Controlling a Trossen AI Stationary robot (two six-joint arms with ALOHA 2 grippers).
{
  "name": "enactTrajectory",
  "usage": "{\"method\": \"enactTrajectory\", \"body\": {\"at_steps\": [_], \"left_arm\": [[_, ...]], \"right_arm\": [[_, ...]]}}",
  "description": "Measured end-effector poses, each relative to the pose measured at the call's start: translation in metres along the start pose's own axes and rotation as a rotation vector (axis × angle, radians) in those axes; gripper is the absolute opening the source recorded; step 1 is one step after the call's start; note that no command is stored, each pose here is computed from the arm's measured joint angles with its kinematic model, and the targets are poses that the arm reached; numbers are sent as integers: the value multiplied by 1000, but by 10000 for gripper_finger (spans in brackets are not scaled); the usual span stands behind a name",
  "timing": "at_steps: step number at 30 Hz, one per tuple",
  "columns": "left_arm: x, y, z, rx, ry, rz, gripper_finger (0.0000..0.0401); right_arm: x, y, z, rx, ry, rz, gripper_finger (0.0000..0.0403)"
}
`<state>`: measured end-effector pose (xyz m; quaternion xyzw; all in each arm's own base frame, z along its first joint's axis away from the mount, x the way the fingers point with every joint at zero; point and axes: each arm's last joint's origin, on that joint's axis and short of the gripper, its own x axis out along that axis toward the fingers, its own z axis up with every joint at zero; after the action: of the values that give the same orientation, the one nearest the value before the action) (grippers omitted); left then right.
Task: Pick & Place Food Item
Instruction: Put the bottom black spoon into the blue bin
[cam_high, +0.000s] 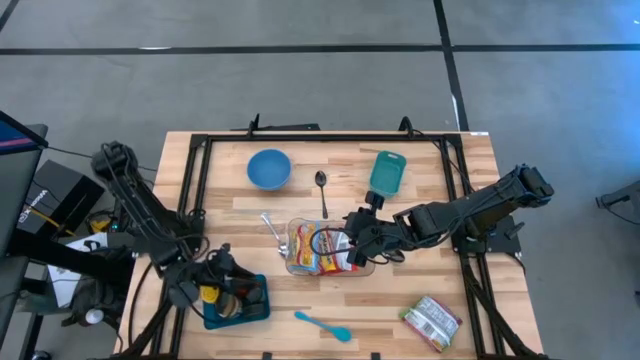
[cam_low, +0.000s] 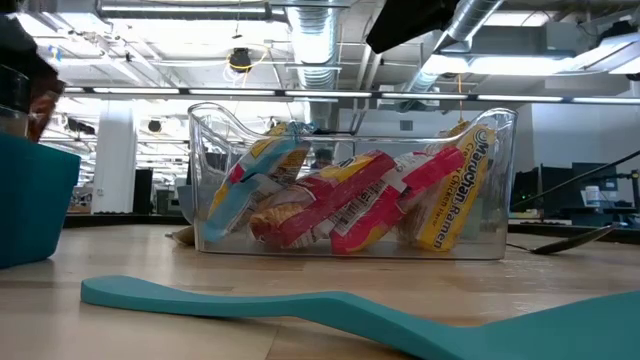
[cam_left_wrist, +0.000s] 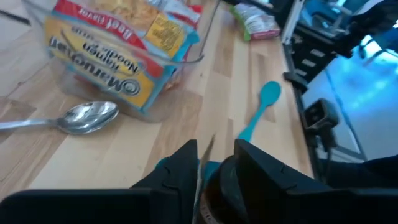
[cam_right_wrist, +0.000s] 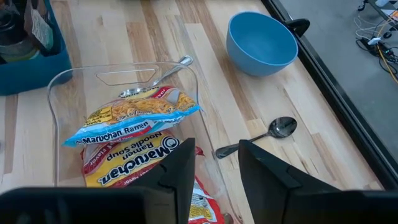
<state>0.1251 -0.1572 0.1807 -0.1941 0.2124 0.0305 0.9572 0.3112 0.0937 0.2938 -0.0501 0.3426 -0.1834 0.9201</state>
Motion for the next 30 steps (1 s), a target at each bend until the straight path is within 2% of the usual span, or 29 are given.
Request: {"method": "enactTrajectory", "body": {"at_steps": [9,13,18,25,30], "left_arm": [[-14,1,18,15,-50,-58,100],[-19,4,26,31,-113,-41,97],[-25,7,36,87,-241,51,97],[-30,8,50,160,-430,246,97],[-25,12,58,187,-469,345,97]], "right_arm": [[0,0,0,0,0,0,117],[0,0,0,0,1,0,117],[0,0,0,0,1,0,117],[0,0,0,0,1,0,117],[0,0,0,-1,2,-1,117]]}}
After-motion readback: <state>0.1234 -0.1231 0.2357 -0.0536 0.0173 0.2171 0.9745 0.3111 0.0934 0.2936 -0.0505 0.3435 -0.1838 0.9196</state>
